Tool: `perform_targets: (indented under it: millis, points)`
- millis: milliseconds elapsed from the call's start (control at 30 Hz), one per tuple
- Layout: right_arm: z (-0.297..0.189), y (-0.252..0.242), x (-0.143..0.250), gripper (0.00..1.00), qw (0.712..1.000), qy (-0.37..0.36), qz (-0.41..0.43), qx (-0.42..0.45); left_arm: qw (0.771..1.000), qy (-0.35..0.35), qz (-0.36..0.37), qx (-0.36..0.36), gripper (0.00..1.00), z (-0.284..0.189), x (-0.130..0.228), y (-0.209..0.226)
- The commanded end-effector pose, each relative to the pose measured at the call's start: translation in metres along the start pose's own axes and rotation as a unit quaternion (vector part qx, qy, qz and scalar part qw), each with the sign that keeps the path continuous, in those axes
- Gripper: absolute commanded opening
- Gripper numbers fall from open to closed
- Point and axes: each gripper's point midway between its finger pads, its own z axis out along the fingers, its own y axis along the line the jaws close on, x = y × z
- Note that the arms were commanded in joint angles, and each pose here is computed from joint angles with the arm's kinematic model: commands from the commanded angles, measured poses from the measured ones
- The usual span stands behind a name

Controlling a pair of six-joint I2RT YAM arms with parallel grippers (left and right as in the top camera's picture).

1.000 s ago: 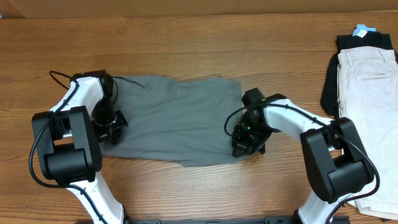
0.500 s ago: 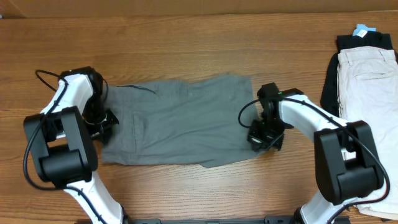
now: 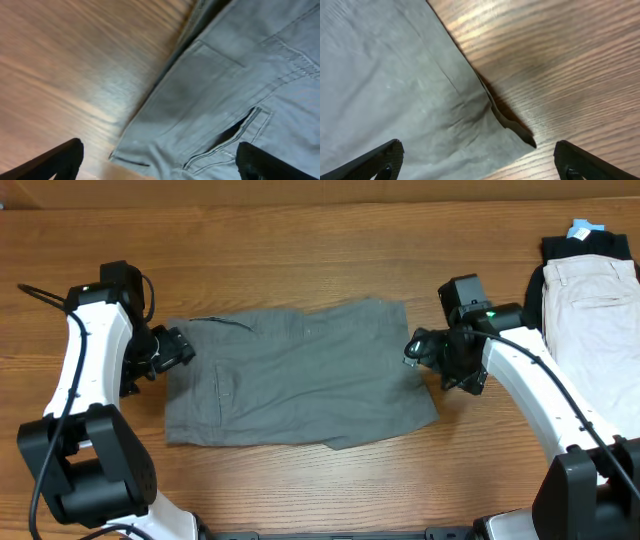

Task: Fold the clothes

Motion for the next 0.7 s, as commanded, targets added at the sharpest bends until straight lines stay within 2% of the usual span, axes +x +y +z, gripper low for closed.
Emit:
perform_targets:
  millis: [0,133,233,333,667]
  points:
    - [-0.013,0.003,-0.015,1.00,0.999,-0.031,0.000,-0.004,0.999,0.033,0.024,0.016,1.00,0.020,0.001,-0.011]
    - [-0.015,0.001,-0.017,1.00,0.999,-0.031,-0.028,-0.003,0.995,0.071,0.042,0.047,1.00,0.040,0.005,-0.022]
    - [-0.015,-0.006,-0.019,1.00,0.999,-0.029,-0.017,0.000,0.988,0.101,0.071,0.090,1.00,0.054,0.007,-0.033]
    - [-0.016,-0.016,-0.025,1.00,1.000,-0.030,0.000,0.003,0.986,0.121,0.068,0.096,1.00,0.067,0.007,-0.028]
    - [-0.017,-0.036,-0.031,1.00,0.999,-0.023,0.034,0.009,0.984,0.106,0.064,0.129,1.00,0.079,-0.015,-0.001]
